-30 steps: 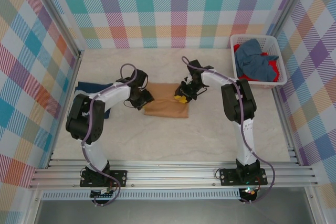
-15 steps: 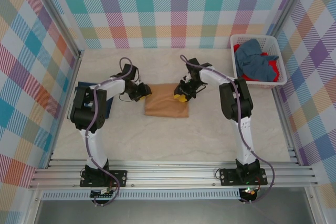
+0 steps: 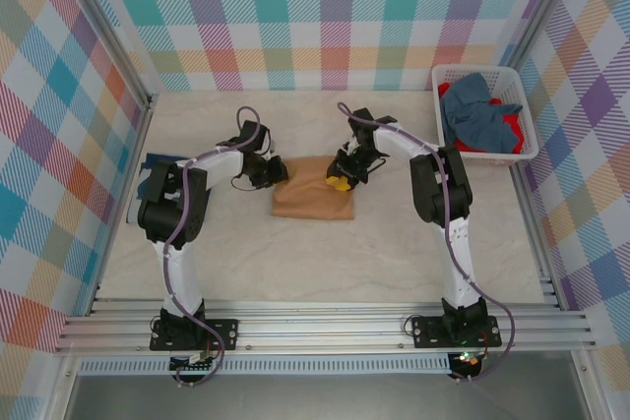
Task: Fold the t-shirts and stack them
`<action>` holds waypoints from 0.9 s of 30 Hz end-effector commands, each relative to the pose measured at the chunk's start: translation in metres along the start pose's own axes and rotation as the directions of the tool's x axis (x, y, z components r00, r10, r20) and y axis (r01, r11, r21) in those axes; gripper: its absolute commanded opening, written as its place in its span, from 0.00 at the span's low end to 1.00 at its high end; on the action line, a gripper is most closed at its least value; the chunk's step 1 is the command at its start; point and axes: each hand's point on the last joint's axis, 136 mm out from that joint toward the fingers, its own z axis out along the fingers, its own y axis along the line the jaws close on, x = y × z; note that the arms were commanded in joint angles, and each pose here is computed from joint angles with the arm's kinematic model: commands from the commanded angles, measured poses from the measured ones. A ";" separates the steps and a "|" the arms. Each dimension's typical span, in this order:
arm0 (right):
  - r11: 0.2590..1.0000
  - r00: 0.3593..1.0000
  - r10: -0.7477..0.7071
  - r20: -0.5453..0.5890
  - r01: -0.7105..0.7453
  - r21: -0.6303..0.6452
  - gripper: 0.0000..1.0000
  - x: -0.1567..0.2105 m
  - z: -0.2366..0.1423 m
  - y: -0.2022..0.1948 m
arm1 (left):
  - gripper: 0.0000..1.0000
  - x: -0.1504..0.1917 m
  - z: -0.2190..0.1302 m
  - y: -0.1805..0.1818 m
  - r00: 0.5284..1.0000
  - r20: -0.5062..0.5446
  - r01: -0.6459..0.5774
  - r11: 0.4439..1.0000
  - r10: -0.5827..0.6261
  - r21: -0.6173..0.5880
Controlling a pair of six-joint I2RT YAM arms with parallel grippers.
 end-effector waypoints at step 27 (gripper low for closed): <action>0.998 0.998 0.013 -0.059 -0.010 0.061 0.28 0.001 0.013 -0.022 | 0.43 0.012 -0.035 0.009 0.999 0.002 -0.043 0.993 0.043 0.110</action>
